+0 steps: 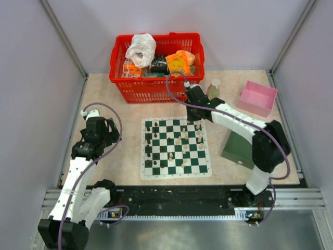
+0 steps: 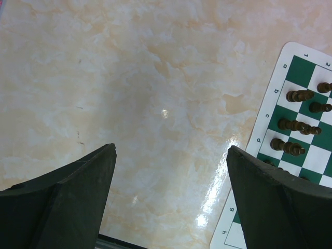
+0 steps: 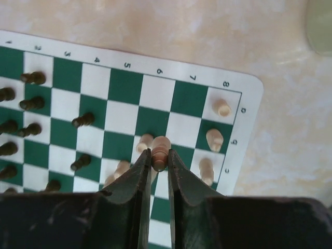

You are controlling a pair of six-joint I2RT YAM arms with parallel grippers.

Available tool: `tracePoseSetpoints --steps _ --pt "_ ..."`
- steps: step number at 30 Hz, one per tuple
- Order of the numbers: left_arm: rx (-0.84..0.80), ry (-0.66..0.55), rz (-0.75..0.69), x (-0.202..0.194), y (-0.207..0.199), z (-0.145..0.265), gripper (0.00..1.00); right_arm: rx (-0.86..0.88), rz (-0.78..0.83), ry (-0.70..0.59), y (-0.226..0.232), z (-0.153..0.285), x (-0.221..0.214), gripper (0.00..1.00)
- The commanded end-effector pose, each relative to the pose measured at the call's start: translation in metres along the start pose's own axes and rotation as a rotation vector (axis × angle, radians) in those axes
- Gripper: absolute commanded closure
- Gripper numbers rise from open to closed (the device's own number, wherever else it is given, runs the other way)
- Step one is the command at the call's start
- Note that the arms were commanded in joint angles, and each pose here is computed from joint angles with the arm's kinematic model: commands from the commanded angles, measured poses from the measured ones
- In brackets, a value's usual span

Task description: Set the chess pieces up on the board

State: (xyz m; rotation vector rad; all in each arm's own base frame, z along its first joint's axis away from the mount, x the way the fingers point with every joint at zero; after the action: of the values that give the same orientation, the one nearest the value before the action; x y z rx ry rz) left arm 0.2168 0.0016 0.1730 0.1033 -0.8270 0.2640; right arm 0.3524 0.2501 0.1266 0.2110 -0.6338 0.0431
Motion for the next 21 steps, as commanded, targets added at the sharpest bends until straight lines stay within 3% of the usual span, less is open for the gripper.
tracePoseSetpoints --steps 1,12,16,21 --pt "-0.006 -0.040 0.009 0.008 -0.002 0.000 0.07 0.097 -0.060 -0.062 0.002 0.064 0.002 0.88" --pt "-0.009 -0.046 0.010 0.009 -0.002 0.000 0.07 0.085 -0.135 0.047 -0.008 0.112 -0.104 0.88" --pt "-0.010 -0.047 0.011 0.009 -0.002 0.001 0.07 0.044 -0.157 0.108 -0.026 0.106 -0.138 0.88" --pt "-0.007 -0.045 0.010 0.009 -0.002 0.000 0.07 -0.030 -0.161 0.080 -0.044 0.096 -0.147 0.88"
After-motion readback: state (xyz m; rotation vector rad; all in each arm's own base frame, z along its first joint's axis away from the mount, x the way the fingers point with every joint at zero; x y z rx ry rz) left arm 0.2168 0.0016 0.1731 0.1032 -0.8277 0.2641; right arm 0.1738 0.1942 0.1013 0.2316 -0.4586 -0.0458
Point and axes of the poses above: each gripper's point midway between its finger pads, its own z axis back along the fingers, its own y axis along the line the jaws close on, x = y × z, the point moved 3 cm from there along z, back along the fingers, and after that the axes turned 9 degrees about -z, right-handed, at the moved point
